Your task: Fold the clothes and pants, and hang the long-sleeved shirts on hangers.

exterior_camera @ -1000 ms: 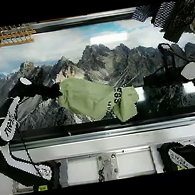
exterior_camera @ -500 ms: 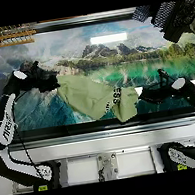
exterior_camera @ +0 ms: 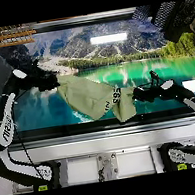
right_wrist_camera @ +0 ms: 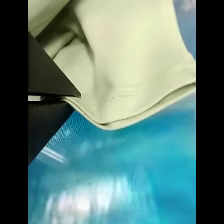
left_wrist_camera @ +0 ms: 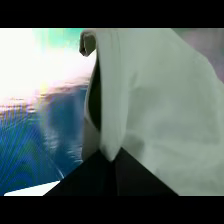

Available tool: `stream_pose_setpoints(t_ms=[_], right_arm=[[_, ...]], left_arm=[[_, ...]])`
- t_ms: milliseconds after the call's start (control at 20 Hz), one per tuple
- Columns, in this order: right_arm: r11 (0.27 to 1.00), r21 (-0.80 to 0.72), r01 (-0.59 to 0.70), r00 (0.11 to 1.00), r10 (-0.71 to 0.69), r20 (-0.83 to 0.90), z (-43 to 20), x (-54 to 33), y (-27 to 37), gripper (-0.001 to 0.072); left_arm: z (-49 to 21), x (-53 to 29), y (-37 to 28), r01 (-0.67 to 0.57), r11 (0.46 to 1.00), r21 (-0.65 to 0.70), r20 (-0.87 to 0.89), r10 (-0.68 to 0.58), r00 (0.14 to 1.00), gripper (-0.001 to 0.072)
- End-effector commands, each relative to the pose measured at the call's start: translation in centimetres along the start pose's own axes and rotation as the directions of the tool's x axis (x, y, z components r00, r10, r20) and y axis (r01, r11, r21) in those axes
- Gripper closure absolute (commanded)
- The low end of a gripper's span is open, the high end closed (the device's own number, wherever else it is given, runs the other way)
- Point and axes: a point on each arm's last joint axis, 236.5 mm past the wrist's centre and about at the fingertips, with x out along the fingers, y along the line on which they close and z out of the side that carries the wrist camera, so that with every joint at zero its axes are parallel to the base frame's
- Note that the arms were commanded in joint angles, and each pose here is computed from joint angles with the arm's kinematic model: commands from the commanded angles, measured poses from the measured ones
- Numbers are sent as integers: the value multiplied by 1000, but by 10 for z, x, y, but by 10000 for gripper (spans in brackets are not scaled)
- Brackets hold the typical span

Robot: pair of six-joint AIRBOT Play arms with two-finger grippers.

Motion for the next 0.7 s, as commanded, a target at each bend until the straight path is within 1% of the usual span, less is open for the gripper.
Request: stream_pose_setpoints(t_ms=[0,150,250,350,450,550,650], right_arm=[[993,-115,-41,991,55,121,52,-45,39,697],[941,-337,-18,951,121,286,112,-160,103,698],[896,-444,15,887,193,420,131,-250,150,698],[851,-521,62,784,281,553,132,-335,193,698],[813,-571,112,675,360,644,118,-403,226,697],[787,-597,154,563,427,708,99,-457,249,698],[777,-600,188,432,483,761,82,-504,264,698]], left_arm=[[26,-40,-16,-3,999,36,134,-2,991,703],[65,-151,-66,-11,989,149,363,-44,931,703],[71,-235,-111,-38,969,243,503,-92,859,703],[57,-312,-156,-80,941,330,612,-149,776,703],[32,-378,-196,-126,908,399,697,-211,686,703],[0,-429,-230,-167,875,454,749,-273,604,703],[-34,-466,-256,-201,846,494,779,-328,535,703]])
